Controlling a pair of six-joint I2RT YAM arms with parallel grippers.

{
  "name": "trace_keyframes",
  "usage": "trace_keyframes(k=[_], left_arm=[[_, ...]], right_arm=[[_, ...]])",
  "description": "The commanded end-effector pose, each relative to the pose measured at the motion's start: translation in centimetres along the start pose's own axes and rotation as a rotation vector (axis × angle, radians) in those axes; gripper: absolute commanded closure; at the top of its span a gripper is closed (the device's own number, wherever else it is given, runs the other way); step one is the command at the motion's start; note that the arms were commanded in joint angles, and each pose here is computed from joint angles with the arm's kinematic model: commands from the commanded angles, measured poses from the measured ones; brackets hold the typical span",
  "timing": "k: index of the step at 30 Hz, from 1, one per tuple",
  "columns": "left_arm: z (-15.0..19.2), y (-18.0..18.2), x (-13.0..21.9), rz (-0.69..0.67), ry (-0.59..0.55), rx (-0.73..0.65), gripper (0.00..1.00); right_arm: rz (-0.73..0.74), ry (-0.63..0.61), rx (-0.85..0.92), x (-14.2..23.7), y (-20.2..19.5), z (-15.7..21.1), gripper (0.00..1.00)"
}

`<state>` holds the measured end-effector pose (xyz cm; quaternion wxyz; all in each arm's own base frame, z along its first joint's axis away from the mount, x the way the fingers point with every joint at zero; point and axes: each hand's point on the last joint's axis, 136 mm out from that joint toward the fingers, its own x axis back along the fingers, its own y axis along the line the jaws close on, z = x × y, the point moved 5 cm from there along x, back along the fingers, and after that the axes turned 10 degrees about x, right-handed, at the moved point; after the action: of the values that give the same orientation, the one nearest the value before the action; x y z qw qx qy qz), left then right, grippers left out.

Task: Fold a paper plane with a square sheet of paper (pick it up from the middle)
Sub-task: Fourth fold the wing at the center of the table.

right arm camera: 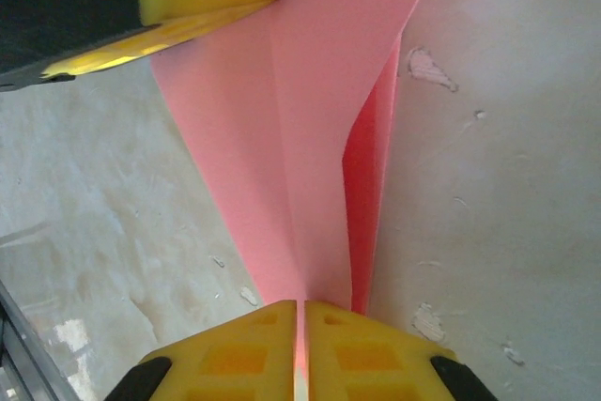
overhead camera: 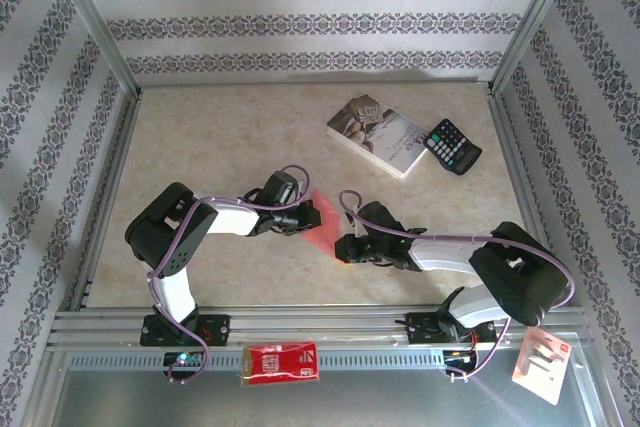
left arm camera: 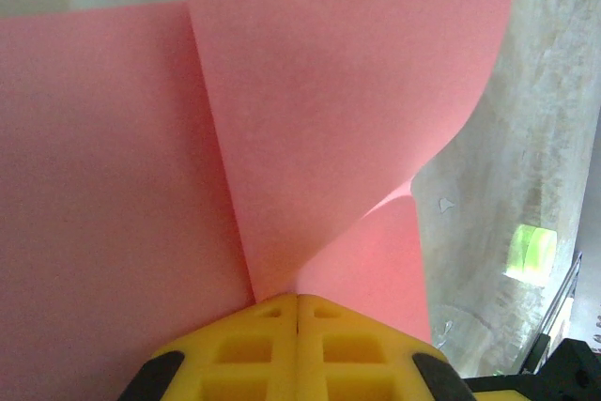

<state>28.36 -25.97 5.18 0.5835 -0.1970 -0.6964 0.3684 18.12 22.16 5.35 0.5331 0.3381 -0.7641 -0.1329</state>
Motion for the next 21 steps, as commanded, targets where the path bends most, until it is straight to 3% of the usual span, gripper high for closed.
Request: trace_keyframes(k=[1,21], left_arm=[[0.4,4.1,-0.3,-0.144,0.002,0.049,0.99],[0.5,4.8,-0.2,-0.172,-0.002,0.06,0.99]], right_arm=[[0.035,0.038,-0.002,-0.3,-1.2,1.1,0.89],[0.075,0.162,-0.025,0.6,-2.5,5.9,0.96]])
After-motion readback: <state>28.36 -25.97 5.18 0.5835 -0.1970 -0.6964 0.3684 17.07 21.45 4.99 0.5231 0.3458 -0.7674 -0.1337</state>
